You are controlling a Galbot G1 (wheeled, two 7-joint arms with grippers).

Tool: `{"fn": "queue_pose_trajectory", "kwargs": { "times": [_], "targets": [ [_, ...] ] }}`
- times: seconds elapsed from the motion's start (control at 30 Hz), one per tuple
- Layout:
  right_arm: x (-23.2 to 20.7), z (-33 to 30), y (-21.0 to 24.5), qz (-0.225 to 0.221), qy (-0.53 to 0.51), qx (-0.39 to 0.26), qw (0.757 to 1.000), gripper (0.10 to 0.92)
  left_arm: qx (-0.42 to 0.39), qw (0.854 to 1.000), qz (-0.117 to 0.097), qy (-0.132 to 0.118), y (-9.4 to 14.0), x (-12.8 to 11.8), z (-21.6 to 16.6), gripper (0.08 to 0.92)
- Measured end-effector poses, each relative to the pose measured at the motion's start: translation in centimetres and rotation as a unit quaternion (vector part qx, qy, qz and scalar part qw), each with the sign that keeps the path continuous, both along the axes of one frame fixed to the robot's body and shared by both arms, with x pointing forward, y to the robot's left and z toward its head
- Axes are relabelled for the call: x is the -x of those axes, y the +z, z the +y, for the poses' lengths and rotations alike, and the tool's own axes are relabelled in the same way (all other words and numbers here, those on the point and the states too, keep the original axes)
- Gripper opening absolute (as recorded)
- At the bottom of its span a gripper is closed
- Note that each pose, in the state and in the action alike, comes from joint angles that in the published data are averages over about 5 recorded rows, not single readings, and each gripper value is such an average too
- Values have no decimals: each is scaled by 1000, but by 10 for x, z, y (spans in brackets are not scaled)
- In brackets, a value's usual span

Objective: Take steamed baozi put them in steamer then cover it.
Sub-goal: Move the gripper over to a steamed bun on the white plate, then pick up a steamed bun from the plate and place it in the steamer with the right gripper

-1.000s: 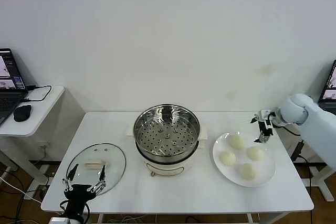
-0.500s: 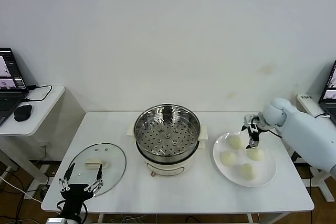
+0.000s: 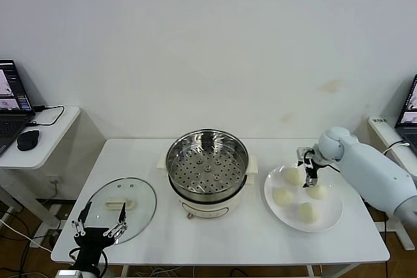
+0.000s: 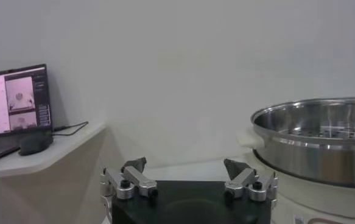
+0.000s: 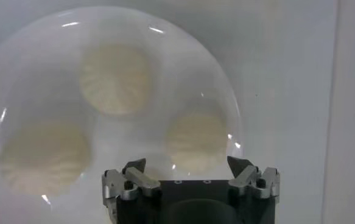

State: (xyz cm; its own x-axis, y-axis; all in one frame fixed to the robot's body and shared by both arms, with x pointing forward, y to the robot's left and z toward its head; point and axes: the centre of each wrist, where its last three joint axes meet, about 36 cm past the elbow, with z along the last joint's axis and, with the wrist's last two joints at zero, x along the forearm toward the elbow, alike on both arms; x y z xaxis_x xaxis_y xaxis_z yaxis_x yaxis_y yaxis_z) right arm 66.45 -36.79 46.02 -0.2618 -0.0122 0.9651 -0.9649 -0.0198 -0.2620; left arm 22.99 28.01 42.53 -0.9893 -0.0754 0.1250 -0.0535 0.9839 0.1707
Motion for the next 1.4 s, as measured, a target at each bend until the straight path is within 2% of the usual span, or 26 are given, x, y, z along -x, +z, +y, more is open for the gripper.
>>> {"fn": "queue_pose_trajectory", "kwargs": {
  "times": [0.2, 0.57, 0.87, 1.1, 1.4],
  "targets": [
    [-3, 3, -4, -4, -3, -1, 1000, 797, 1, 1000, -2, 1, 1, 1, 0, 823],
    [-4, 5, -7, -8, -5, -3, 1000, 642, 2, 1000, -5, 2, 0, 2, -1, 823],
    [-2, 2, 8, -8, 1, -12, 1000, 620, 2, 1000, -7, 2, 1, 2, -1, 823],
    [1, -4, 50, -18, 22, -37, 999, 619, -1, 1000, -7, -1, 0, 0, 1, 823],
    [1, 7, 145, -50, 74, -65, 994, 619, 2, 1000, -13, -8, 3, -4, -1, 823]
  ]
}}
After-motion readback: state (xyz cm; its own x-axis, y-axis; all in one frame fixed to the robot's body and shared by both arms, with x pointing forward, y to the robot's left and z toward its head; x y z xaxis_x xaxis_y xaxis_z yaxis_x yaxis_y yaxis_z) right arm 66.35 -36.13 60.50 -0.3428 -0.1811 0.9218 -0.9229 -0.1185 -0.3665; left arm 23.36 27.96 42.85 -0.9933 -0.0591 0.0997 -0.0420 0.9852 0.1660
